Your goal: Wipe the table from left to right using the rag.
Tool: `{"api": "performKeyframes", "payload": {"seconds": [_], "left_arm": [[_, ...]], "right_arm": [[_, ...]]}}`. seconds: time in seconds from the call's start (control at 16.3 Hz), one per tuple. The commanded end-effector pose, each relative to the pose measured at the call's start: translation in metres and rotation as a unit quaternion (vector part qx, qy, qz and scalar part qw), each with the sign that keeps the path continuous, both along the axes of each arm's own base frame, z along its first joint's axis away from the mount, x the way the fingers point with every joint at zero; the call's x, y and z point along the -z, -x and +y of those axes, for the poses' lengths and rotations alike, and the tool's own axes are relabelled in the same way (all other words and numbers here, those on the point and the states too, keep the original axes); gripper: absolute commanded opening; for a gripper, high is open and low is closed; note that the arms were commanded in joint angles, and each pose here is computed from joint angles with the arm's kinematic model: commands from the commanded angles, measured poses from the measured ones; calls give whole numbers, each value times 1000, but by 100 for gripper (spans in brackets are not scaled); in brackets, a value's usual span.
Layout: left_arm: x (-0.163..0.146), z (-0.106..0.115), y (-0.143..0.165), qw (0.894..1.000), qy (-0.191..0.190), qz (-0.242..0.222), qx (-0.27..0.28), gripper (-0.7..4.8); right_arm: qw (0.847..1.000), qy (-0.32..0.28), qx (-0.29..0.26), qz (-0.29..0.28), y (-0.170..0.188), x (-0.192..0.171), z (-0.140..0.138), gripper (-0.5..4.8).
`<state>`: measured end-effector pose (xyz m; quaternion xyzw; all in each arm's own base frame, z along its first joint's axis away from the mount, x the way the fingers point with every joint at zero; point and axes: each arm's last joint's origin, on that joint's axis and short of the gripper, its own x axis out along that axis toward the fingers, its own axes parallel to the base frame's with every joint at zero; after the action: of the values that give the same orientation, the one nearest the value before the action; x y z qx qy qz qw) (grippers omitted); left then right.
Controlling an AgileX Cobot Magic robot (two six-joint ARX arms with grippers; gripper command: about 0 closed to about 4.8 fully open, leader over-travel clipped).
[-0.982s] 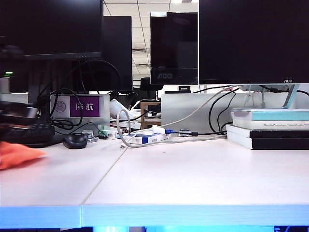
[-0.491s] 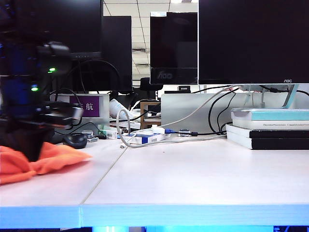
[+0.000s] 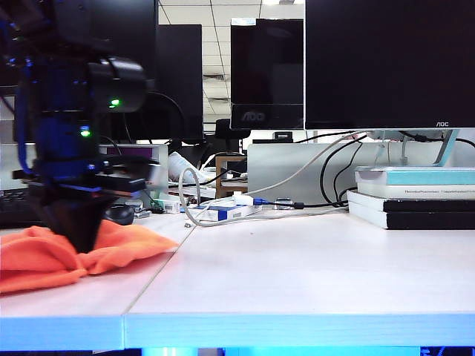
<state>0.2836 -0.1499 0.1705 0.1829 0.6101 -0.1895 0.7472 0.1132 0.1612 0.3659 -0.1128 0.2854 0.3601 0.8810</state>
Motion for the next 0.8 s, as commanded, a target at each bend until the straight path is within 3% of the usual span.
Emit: {"api": "performKeyframes", "payload": {"seconds": [0.06, 0.43, 0.8], "left_arm": [[18, -11, 16, 996, 27, 82, 11, -6], [17, -24, 20, 996, 46, 73, 22, -6], [20, -53, 29, 995, 56, 66, 56, -6]], "right_arm": [[999, 9, 30, 8, 1, 0, -4, -5], [995, 37, 85, 27, 3, 6, -10, -5], [994, 43, 92, 37, 3, 7, -12, -5]]}}
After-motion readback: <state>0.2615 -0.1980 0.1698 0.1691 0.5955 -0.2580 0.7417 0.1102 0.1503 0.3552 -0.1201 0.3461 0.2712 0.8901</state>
